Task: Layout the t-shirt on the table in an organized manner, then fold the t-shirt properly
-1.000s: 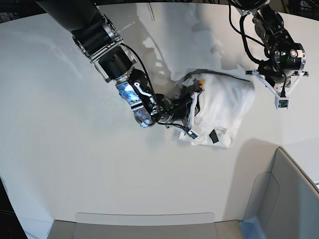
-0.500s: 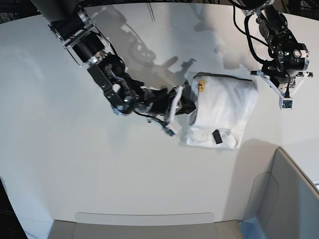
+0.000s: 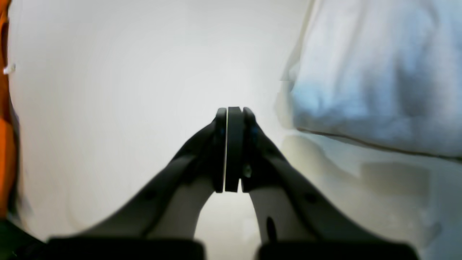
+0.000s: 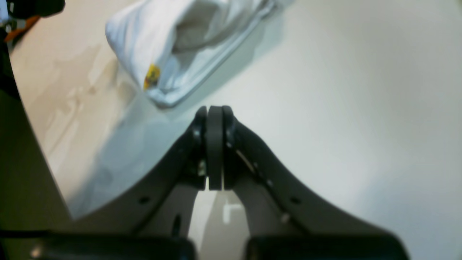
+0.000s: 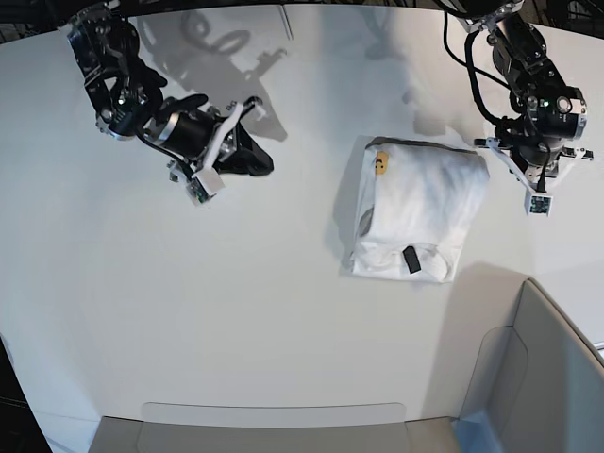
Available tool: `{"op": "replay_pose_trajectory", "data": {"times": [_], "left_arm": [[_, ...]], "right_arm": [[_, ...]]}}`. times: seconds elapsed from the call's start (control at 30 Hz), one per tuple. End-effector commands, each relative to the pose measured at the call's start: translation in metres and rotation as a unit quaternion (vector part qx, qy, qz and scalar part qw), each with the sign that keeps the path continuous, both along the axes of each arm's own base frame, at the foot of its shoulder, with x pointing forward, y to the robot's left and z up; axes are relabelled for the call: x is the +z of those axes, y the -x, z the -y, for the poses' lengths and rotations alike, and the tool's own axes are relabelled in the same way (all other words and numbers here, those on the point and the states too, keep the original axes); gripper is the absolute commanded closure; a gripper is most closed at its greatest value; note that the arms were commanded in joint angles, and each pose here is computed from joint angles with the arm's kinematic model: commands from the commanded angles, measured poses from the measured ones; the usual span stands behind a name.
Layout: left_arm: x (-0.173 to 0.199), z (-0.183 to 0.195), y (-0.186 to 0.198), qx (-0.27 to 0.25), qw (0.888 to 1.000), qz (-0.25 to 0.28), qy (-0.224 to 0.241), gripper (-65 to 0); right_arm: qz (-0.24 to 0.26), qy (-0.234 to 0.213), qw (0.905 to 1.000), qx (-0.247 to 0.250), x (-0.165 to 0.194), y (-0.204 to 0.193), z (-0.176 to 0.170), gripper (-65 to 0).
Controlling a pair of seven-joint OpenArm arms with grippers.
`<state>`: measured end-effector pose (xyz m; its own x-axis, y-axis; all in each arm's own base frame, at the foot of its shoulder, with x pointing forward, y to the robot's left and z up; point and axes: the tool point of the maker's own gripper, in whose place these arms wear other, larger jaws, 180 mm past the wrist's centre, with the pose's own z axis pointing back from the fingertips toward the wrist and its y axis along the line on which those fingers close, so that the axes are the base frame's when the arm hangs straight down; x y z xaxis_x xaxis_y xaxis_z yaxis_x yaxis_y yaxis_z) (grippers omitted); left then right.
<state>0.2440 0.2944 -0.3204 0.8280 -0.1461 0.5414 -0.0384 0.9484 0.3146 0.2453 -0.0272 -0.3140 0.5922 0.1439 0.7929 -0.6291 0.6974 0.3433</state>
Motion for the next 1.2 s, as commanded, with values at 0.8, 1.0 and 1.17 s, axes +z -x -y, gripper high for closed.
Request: {"op": "replay_pose_trajectory", "data": {"times": [0.8,1.0,1.17], "left_arm": [[-0.013,-0.097,0.184,0.177,0.979,-0.079,-0.068,0.0],[-0.026,-0.086,0.223,0.181,0.974,-0.118,-0.060,0.0],[-0.036,-0.064,0.248,0.174,0.978,-0.110,-0.043,0.0]], "right_arm": [[-0.155,-0.013,0.9789,-0.132,-0.037,0.158,0.063,0.0],[-0.200,-0.004,0.9707,-0.133,-0.040,0.203,0.070,0.0],[-0.229,0.002,0.9647,-0.129,-0.039,0.232,0.076,0.0]]}}
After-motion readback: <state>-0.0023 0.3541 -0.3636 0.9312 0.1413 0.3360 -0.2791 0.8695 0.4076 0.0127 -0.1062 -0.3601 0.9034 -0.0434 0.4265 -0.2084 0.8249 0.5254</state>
